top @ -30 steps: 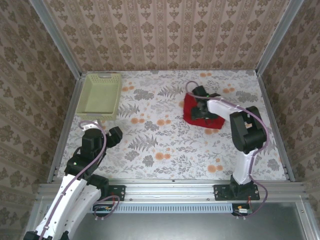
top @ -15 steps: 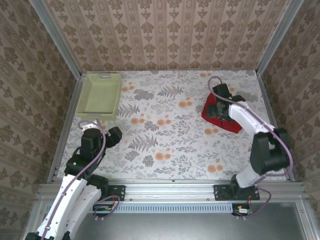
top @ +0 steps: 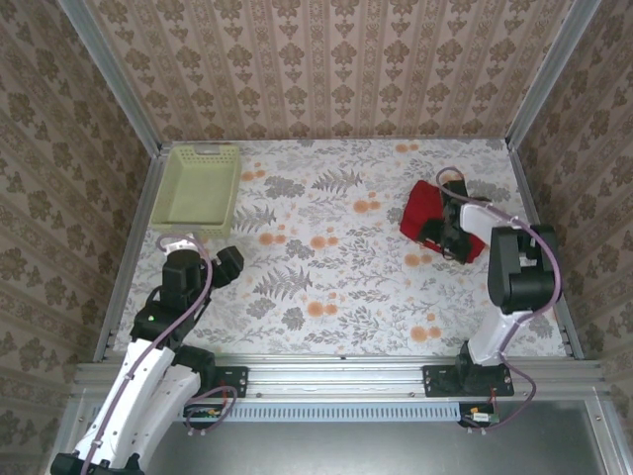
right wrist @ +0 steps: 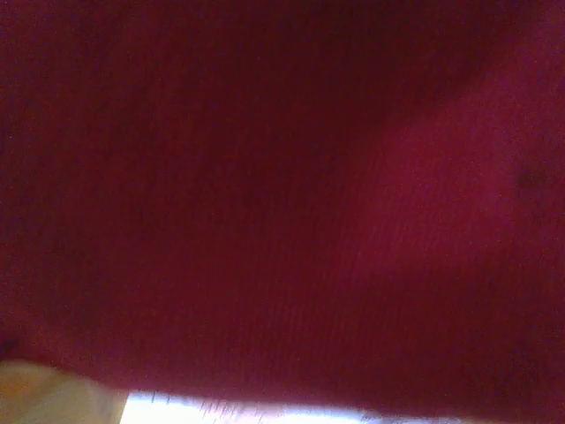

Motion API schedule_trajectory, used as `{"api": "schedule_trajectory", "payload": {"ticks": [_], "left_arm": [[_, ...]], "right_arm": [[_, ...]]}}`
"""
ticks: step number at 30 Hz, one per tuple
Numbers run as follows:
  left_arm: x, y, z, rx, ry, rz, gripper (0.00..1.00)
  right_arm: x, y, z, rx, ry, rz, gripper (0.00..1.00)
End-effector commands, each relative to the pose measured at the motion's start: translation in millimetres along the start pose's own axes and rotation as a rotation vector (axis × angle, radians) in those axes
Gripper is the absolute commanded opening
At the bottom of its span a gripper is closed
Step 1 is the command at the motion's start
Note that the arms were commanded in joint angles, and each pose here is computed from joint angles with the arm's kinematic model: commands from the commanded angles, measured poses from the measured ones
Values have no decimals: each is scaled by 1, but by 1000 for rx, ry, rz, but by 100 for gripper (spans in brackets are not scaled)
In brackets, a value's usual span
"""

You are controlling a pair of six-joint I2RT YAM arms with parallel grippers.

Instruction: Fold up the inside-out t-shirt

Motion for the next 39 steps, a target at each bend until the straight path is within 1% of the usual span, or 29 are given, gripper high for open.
{"api": "schedule_trajectory", "payload": {"ticks": [1,3,8,11,15,18,20,23,26,28,31,34,37,39], "left_arm": [[0,0,-2,-8,-22,18,86],[1,2,-1,-21,-16,-4,87],[1,5,0,-18,-12,-2,88],[-2,6,2,-25,-1,0,88],[-7,6,4,-48,23,-6,90],[-13,4,5,-60,38,13,92],[-19,2,4,-70,55,21,96],[-33,-5,-4,-92,96,20,97],[-45,-10,-12,-122,131,-9,100],[-51,-10,-16,-139,140,-53,100],[-55,-9,-21,-161,135,-117,100],[-58,-5,-27,-195,106,-211,100],[-63,0,-27,-253,78,-266,100],[-69,0,-27,-331,34,-272,100]], "right_arm": [[7,-4,-38,25,-76,165,92],[5,-7,-56,36,-87,209,92],[-11,-14,-94,57,-45,222,93],[-11,-19,-113,64,-76,251,93],[-5,-26,-140,115,-130,310,94],[-9,-23,-153,172,-161,338,94],[-13,-20,-159,205,-171,390,94],[-13,-11,-162,243,-197,443,94],[10,3,-154,272,-280,423,95],[34,15,-135,294,-352,385,95],[65,33,-93,335,-477,316,96],[87,40,-49,350,-582,219,96],[99,43,-10,386,-667,106,99],[101,39,13,407,-723,41,100]]}}
Point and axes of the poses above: each hand's point on the last joint's axis, 136 mm out from that joint toward the fingers, its own x axis back along the fingers, its own y axis along the line the jaws close on, z = x × y, the point moved 10 cm from there along x, back along the fingers, and after that the axes turned 3 degrees about -x, right-handed, at the moved point
